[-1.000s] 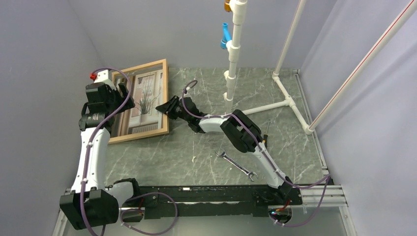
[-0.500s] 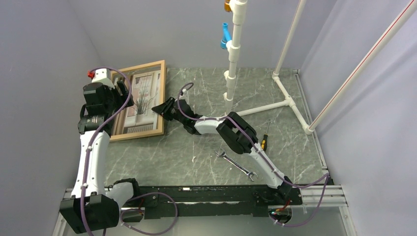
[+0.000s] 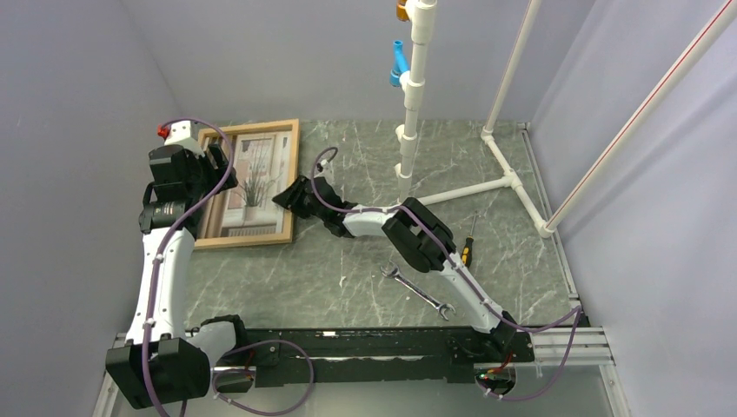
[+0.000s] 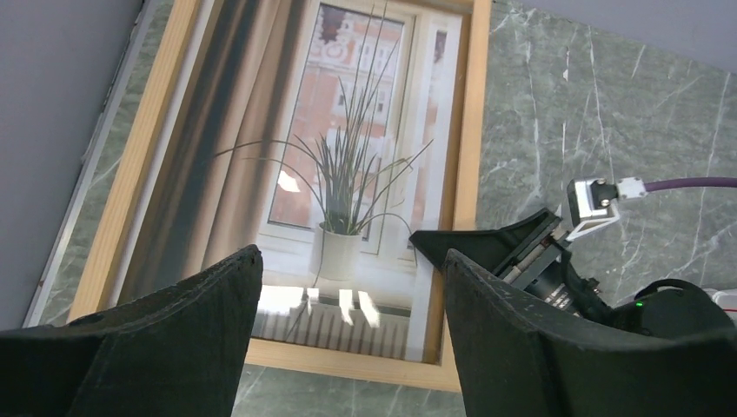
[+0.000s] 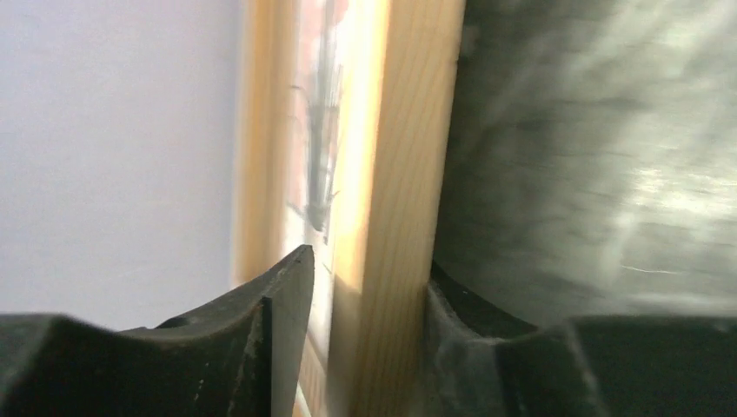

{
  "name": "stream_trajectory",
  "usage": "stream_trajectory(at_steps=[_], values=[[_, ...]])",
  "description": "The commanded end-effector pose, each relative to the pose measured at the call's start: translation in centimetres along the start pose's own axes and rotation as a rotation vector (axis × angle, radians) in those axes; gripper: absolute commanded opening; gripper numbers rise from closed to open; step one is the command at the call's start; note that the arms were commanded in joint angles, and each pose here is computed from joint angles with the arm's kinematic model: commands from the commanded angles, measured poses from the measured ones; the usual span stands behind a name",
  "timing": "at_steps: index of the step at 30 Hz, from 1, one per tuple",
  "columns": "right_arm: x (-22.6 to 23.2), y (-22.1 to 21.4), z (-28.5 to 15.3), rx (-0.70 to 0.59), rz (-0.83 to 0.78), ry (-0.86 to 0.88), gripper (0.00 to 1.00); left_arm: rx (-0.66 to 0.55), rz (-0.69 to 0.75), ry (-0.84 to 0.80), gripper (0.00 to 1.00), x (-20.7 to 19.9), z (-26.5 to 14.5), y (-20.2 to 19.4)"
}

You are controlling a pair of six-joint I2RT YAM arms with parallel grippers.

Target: Take the photo out of the frame

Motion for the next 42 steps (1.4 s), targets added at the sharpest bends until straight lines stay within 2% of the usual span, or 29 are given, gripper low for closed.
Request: stream_trajectory(at_steps=[1, 3, 6, 10, 17, 23, 26, 35, 42], values=[[-2.7, 0.2, -0.5, 0.012, -0.206, -0.147, 0.56, -0.031, 0.024, -0.011, 0.78, -0.1, 0.2, 0.8], [-3.5, -0.2, -0.8, 0.048, -0.246, -0.204, 0.67, -0.03, 0.027, -0.006, 0.78, 0.0, 0.3, 0.7], [-4.8, -0.2, -2.0, 0.076, -0.357, -0.311, 0.77, -0.029, 0.031, 0.009, 0.78, 0.3, 0.4, 0.6], [-7.0, 0.1, -4.3, 0.11, -0.471, -0.472, 0.81, -0.021, 0.033, 0.012, 0.78, 0.4, 0.6, 0.5], [-8.7, 0.7, -7.3, 0.074, -0.683, -0.679, 0.86, -0.014, 0.035, 0.016, 0.78, 0.5, 0.9, 0.2], [-8.9, 0.8, -7.3, 0.063, -0.785, -0.777, 0.71, -0.015, 0.033, 0.007, 0.77, 0.3, 0.8, 0.3], [-9.5, 0.6, -7.4, 0.037, -0.814, -0.813, 0.55, -0.013, 0.033, 0.011, 0.77, 0.4, 0.9, 0.1], [-11.3, -1.6, -5.6, 0.06, -0.853, -0.853, 0.48, 0.011, 0.055, 0.049, 0.77, 1.0, 1.6, -0.4], [-9.3, -1.4, -5.5, 0.062, -0.735, -0.777, 0.3, 0.013, 0.047, 0.033, 0.77, 0.7, 1.6, -0.5]])
Point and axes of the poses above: each gripper's point midway between its finger pads, its own z axis out along the fingers, its own x axis along the line the jaws close on, y = z × x, the point moved 1 cm from there along -z, back along the fingers, and after that the axes turned 3 degrees about -z, right-handed, at the moved point
